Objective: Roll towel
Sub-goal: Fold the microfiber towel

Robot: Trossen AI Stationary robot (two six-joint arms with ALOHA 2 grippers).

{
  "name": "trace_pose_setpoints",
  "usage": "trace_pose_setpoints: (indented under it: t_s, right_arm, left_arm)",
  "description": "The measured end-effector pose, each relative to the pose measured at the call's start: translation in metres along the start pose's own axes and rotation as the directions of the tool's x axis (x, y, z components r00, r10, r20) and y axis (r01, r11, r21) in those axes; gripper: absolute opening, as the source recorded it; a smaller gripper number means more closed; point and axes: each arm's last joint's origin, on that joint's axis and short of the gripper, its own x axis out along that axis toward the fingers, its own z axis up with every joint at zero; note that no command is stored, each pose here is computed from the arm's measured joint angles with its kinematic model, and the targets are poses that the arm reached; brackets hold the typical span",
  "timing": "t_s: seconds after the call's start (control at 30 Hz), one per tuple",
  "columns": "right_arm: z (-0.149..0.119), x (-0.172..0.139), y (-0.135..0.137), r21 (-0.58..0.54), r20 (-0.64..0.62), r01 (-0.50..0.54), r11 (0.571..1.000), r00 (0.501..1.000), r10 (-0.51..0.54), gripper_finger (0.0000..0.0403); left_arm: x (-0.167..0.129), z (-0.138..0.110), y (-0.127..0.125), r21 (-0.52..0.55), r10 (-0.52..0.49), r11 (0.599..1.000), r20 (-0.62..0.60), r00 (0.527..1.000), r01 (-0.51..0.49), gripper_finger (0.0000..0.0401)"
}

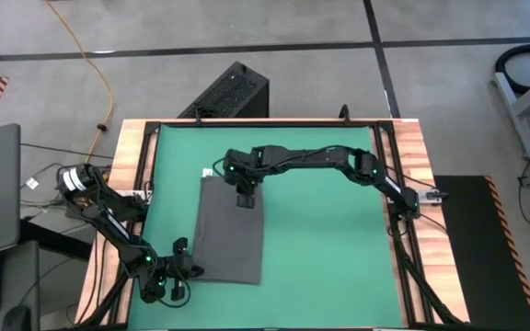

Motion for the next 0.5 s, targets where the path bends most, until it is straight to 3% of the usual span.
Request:
trace_pose_setpoints:
  t_s: [0.17,0.5]
  right_arm:
    - [-0.007,0.000,0.005,-0.038,-0.078,-0.007,0.999,0.997,0.004,0.0069]
    - [-0.017,-0.001,-0.022,-0.008,-0.151,0.070,0.997,0.986,-0.071,0.0033]
  left_arm:
    - [0.000,0.000,0.000,0.000,-0.001,1.000,-0.001,1.000,0.001,0.0000]
    - [0.000,0.000,0.000,0.000,-0.001,1.000,-0.001,1.000,0.001,0.0000]
